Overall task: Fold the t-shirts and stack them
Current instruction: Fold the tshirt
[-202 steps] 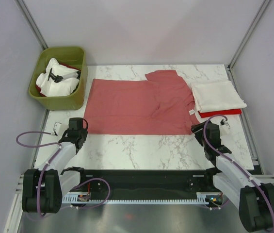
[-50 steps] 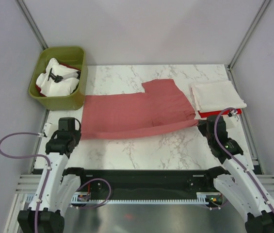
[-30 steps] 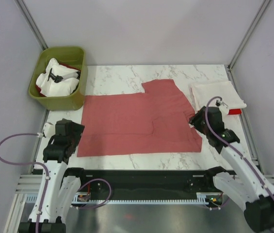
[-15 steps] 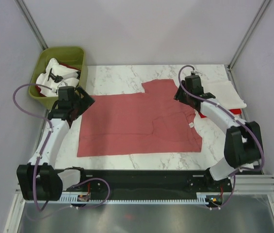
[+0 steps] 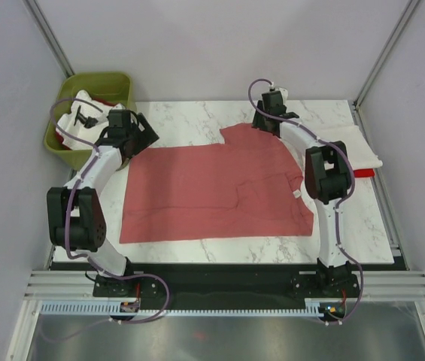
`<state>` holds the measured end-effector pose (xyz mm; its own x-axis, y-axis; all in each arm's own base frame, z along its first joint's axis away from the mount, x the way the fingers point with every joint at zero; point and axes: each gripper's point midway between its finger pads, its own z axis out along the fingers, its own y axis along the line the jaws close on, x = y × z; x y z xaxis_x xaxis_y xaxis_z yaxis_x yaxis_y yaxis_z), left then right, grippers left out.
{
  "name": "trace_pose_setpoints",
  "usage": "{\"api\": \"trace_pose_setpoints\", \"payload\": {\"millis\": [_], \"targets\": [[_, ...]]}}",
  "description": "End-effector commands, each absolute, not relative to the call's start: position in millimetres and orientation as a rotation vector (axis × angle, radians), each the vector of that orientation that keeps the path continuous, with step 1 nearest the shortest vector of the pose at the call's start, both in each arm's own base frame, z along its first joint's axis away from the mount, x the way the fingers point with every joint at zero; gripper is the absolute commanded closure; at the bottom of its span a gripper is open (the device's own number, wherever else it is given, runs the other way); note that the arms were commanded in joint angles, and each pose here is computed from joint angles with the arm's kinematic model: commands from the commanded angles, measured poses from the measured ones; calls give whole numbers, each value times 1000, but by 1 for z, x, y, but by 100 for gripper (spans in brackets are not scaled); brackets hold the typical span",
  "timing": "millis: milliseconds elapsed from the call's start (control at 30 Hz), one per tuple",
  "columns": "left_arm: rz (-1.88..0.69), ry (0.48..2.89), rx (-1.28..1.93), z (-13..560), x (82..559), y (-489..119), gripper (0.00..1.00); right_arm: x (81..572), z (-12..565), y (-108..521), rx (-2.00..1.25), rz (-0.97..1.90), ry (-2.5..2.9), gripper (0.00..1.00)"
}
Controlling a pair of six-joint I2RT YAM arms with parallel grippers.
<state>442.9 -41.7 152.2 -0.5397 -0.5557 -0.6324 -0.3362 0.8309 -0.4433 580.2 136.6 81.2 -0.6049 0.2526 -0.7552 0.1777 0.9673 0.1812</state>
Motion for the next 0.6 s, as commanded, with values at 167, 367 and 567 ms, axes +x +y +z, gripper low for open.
{"api": "trace_pose_setpoints", "payload": {"millis": [167,367,567], "targets": [[-214,2284,-563,127,498,-35,10,640,74,144,232,58,2169,29],[-151,2338,-599,100,518,-29,11,657,46,136,235,0,2183,23],[-123,2380,-666,77,519,-24,11,659,42,133,266,18,2189,40]]}}
